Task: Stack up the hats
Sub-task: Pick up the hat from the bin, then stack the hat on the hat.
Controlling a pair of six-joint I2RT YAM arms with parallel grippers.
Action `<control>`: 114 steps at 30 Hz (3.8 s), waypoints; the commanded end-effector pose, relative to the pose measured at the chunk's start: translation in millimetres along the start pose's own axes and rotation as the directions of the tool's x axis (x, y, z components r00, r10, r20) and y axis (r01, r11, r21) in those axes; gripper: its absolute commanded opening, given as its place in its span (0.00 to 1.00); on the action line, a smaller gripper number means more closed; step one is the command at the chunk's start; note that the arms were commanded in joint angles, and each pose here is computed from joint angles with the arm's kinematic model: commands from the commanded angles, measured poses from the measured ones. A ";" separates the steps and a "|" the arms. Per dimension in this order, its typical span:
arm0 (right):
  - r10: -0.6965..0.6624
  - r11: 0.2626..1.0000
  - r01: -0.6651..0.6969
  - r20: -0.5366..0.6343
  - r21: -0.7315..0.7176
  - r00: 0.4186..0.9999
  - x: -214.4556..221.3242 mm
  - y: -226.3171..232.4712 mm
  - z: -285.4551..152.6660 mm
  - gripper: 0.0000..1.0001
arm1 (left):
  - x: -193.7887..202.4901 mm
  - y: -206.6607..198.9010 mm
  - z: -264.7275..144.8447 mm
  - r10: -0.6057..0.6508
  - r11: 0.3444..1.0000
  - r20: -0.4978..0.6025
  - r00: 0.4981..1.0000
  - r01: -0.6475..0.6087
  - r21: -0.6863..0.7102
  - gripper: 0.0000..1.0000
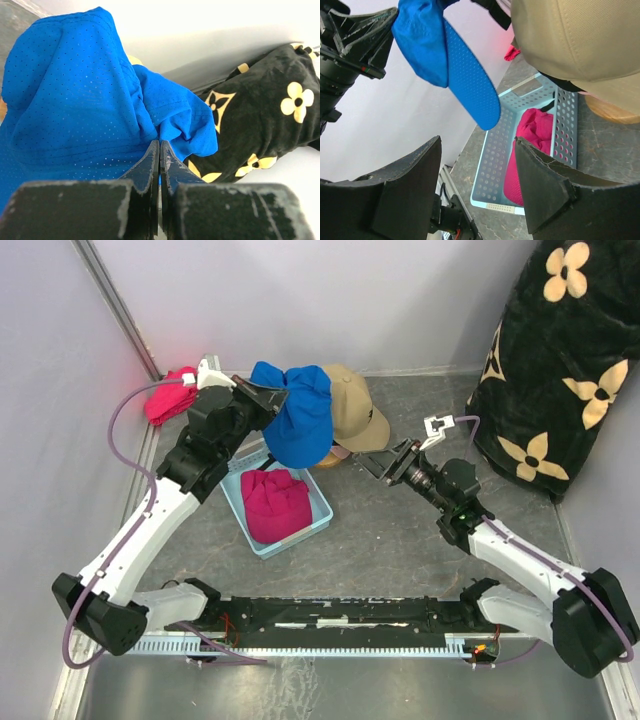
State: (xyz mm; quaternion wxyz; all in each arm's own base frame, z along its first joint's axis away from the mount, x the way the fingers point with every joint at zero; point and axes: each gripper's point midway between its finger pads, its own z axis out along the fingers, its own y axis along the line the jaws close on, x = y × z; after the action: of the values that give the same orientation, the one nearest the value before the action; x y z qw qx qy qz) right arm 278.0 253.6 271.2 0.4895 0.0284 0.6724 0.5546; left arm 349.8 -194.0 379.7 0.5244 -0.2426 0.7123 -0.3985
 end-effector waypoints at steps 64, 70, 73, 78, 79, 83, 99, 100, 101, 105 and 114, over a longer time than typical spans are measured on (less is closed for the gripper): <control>-0.047 0.959 0.082 0.132 -0.271 0.990 36.2 55.6 50.9 0.65 | 12.1 -99.8 -6.9 -0.175 0.956 -0.040 0.984 0.179 0.231 0.03; -0.052 0.956 0.087 0.131 -0.279 0.990 39.6 53.0 56.1 0.64 | 14.5 -100.3 -6.9 -0.183 0.954 -0.046 0.982 0.189 0.233 0.03; -0.044 0.952 0.083 0.137 -0.294 0.990 40.0 53.8 58.4 0.63 | 15.6 -100.4 -7.5 -0.186 0.954 -0.046 0.981 0.192 0.232 0.03; -0.036 0.944 0.082 0.145 -0.319 0.989 39.0 57.6 59.8 0.60 | 14.6 -100.2 -7.4 -0.186 0.954 -0.041 0.982 0.190 0.231 0.03; -0.036 0.944 0.082 0.147 -0.319 0.989 38.9 57.8 59.3 0.59 | 15.8 -99.8 -6.9 -0.185 0.955 -0.043 0.982 0.190 0.229 0.03; -0.038 0.941 0.090 0.164 -0.325 0.986 34.1 61.6 56.1 0.59 | 16.1 -100.3 -5.4 -0.183 0.955 -0.043 0.982 0.188 0.229 0.03; -0.046 0.932 0.101 0.164 -0.347 0.985 31.3 70.6 45.3 0.39 | 23.1 -96.8 -4.0 -0.187 0.955 -0.048 0.981 0.193 0.224 0.03; -0.046 0.931 0.102 0.165 -0.349 0.985 30.6 71.6 43.9 0.37 | 22.4 -96.1 -3.5 -0.184 0.956 -0.043 0.982 0.189 0.222 0.03; -0.048 0.932 0.104 0.166 -0.348 0.985 29.5 72.2 42.4 0.33 | 21.4 -95.0 -3.3 -0.185 0.957 -0.037 0.982 0.188 0.219 0.03; -0.041 0.939 0.099 0.177 -0.330 0.983 19.4 71.1 34.3 0.25 | 18.0 -92.9 -1.1 -0.183 0.959 -0.009 0.983 0.181 0.219 0.03; 0.117 0.938 -0.069 0.123 -0.341 0.985 -33.2 64.1 28.6 0.19 | 7.7 -86.1 9.0 -0.122 0.977 0.072 0.990 0.107 0.184 0.03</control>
State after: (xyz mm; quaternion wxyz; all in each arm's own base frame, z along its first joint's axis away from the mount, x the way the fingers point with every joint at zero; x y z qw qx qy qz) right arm 269.9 297.2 313.0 0.5331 -0.0151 0.5527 0.6404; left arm 336.9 -265.2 427.2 0.5034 -0.2401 0.6634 -0.4989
